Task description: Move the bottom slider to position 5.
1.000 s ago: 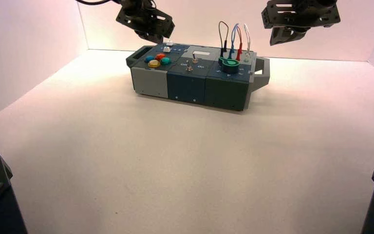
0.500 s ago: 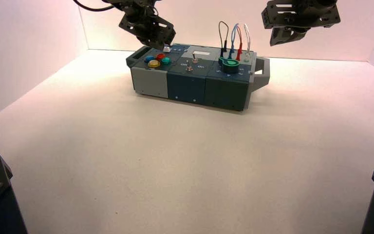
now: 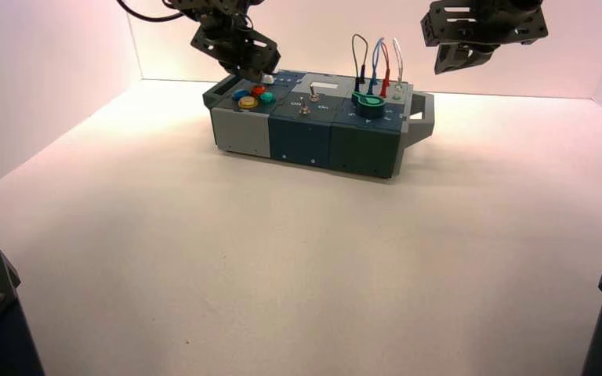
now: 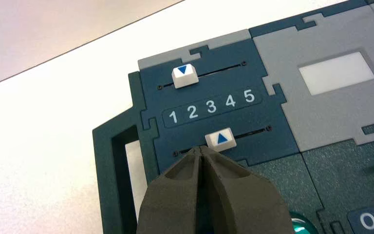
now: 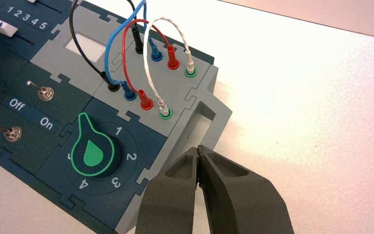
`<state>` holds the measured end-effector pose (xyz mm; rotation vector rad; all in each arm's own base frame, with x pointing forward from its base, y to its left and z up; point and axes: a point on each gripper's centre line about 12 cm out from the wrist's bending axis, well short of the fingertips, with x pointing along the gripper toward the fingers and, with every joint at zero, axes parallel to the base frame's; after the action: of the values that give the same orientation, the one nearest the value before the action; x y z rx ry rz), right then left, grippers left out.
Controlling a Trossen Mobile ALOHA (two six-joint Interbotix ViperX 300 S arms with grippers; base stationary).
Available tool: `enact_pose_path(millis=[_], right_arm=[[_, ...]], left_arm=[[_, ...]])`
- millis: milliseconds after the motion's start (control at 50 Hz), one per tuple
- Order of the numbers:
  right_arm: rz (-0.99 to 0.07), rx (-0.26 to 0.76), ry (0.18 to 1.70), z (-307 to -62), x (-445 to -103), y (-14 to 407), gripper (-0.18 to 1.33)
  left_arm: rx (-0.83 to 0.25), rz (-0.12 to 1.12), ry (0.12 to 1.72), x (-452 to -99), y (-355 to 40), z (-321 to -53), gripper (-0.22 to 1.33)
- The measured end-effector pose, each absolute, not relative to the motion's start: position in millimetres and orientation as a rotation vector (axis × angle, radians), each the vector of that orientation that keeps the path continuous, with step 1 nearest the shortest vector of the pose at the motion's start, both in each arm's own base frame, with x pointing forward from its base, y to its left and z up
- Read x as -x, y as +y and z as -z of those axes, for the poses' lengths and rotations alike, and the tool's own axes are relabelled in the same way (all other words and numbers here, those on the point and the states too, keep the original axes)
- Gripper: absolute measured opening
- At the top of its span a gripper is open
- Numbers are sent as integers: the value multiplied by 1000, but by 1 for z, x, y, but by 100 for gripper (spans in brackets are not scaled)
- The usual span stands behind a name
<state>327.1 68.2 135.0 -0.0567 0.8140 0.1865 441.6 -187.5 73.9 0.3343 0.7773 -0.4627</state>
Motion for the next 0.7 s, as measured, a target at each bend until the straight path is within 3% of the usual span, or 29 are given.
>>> enact_pose_path(millis=[700], right_arm=[[-189,61,857,-128,-332,70,-14]], left_arm=[[-351,510,772,-441,-211,-77,-16]])
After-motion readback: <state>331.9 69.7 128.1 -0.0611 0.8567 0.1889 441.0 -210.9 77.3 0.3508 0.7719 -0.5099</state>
